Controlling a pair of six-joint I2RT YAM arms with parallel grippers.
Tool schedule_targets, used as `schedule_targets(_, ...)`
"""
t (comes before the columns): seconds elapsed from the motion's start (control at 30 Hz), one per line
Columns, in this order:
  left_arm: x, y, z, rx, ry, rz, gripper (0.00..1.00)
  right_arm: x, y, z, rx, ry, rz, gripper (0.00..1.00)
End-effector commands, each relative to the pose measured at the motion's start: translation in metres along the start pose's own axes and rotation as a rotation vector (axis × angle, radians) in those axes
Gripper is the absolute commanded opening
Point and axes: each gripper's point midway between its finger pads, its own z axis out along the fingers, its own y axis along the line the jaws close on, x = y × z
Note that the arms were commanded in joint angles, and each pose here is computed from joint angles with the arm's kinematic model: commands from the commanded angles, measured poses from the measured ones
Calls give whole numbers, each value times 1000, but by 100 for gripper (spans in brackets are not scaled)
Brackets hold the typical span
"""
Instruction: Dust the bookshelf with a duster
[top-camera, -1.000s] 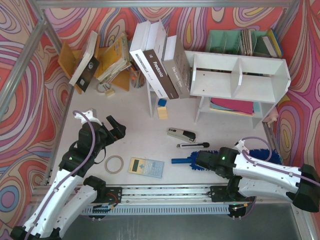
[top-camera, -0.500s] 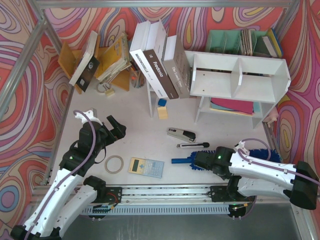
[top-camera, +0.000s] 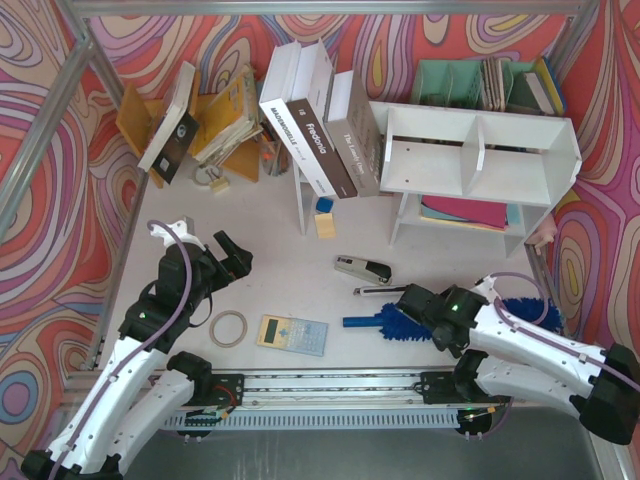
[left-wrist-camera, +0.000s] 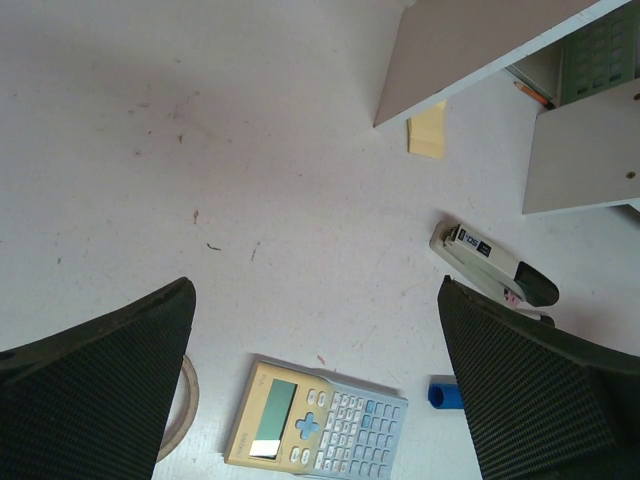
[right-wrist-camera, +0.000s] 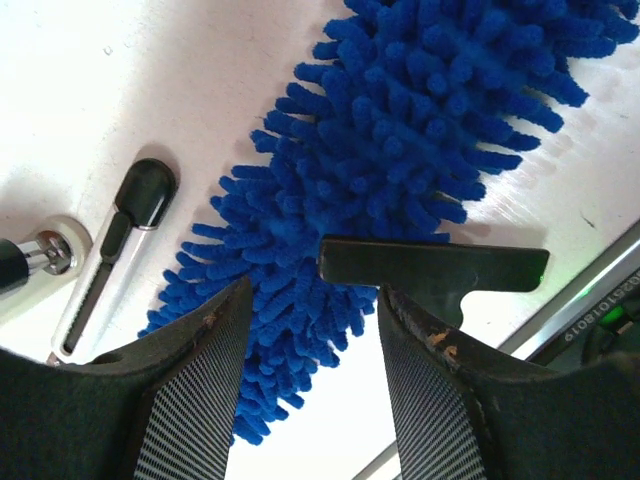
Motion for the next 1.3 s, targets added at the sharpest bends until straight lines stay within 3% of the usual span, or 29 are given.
schedule_targets(0.0,2,0,2,10,-5,-7,99,-9,5,5,-20,-37,-8,53)
schedule_targets(0.43,2,2,1,5,-9,-7,98,-13,-9,11,113,-49,79,50)
schedule_targets(0.87,3,2,1,4,-7,-6,98,-1,-8,13,120,5,99,50)
schedule_targets(1.1,2,1,1,5,-9,-9,98,-7,-10,2,175,-3,71,60)
schedule_targets(1.27,3,2,1,4,-9,-8,98,-1,-9,-5,166,51,77,61)
